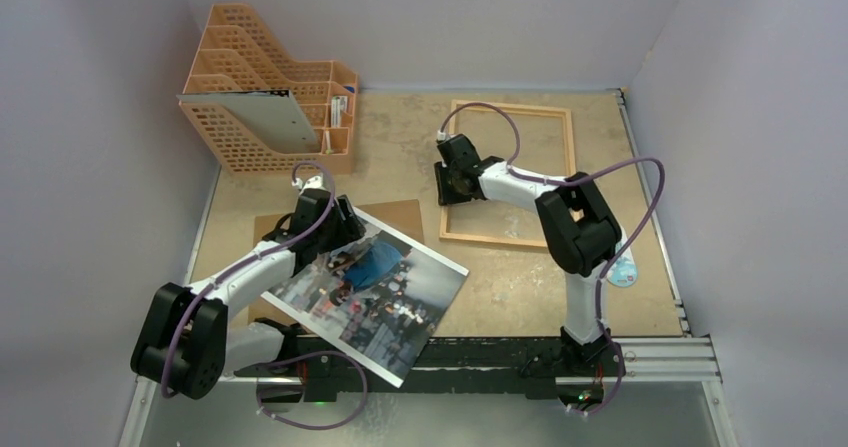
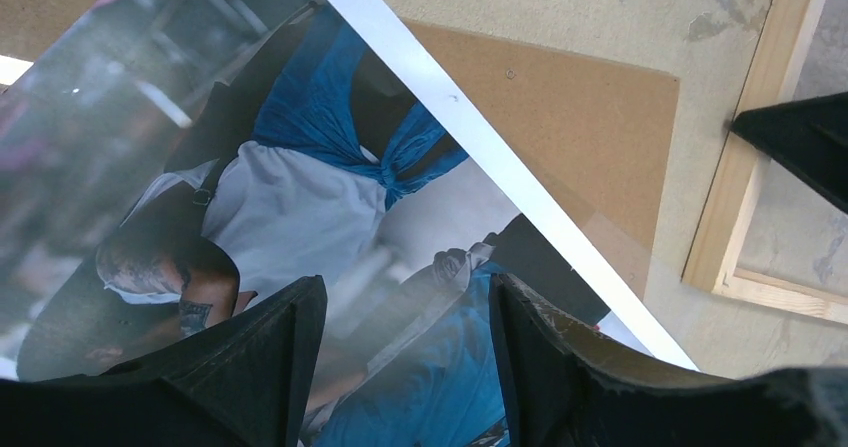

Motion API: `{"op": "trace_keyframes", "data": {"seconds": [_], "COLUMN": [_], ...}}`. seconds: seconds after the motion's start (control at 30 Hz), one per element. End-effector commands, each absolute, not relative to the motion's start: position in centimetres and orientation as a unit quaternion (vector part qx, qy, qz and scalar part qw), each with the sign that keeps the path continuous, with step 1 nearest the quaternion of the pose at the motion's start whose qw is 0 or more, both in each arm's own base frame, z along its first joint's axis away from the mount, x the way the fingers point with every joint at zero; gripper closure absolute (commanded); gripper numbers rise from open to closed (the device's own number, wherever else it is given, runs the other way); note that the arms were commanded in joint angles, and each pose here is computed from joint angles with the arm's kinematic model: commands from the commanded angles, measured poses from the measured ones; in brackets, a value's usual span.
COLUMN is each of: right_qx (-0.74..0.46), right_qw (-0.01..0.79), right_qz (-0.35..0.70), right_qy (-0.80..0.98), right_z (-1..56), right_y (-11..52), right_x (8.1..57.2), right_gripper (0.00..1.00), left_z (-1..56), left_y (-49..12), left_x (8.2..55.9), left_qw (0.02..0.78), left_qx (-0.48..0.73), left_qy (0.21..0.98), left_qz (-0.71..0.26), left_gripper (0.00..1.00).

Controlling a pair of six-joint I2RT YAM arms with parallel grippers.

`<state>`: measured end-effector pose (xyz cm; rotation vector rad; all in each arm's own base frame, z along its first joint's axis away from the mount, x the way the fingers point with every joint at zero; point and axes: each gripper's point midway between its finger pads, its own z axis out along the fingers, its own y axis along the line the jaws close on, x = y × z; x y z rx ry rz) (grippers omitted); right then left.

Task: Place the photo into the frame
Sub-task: Adjust the photo frame at the center of the board.

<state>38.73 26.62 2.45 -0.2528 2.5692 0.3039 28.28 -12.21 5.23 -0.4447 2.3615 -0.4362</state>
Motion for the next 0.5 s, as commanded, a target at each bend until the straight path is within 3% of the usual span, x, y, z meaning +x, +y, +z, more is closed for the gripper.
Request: {"op": "trace_keyframes", "data": {"seconds": [0.0, 0.17, 0.37, 0.47], "right_qx": [-0.153, -0.164, -0.156, -0.143], "right_qw": [0.286, 0.293, 0.303, 0.308], "right_qz": [0.121, 0.078, 0.098, 0.098], "right_qy": [0.938, 0.939, 0.935, 0.936], "right_z": [4.0, 3.7, 4.0, 4.8], "right_y": [26.6, 24.8, 25.8, 25.6], "right_x": [37.6, 37.9, 38.5, 38.4], "right_gripper": [0.70, 0.67, 0.64, 0.53], "left_z": [5.6, 5.7, 5.8, 5.9], "left_y": [-12.2, -12.0, -11.9, -12.0], "left_x": [29.0, 28.9, 28.9, 28.8], "left_qw": [0.357, 0.357, 0.359, 0.358], "left_qx": [-0.179, -0.177, -0.178, -0.178], "left_qy": [0.900, 0.902, 0.901, 0.900], "left_qz": [-0.174, -0.169, -0.165, -0.171], "left_gripper": [0.37, 0.37, 0.37, 0.37]}}
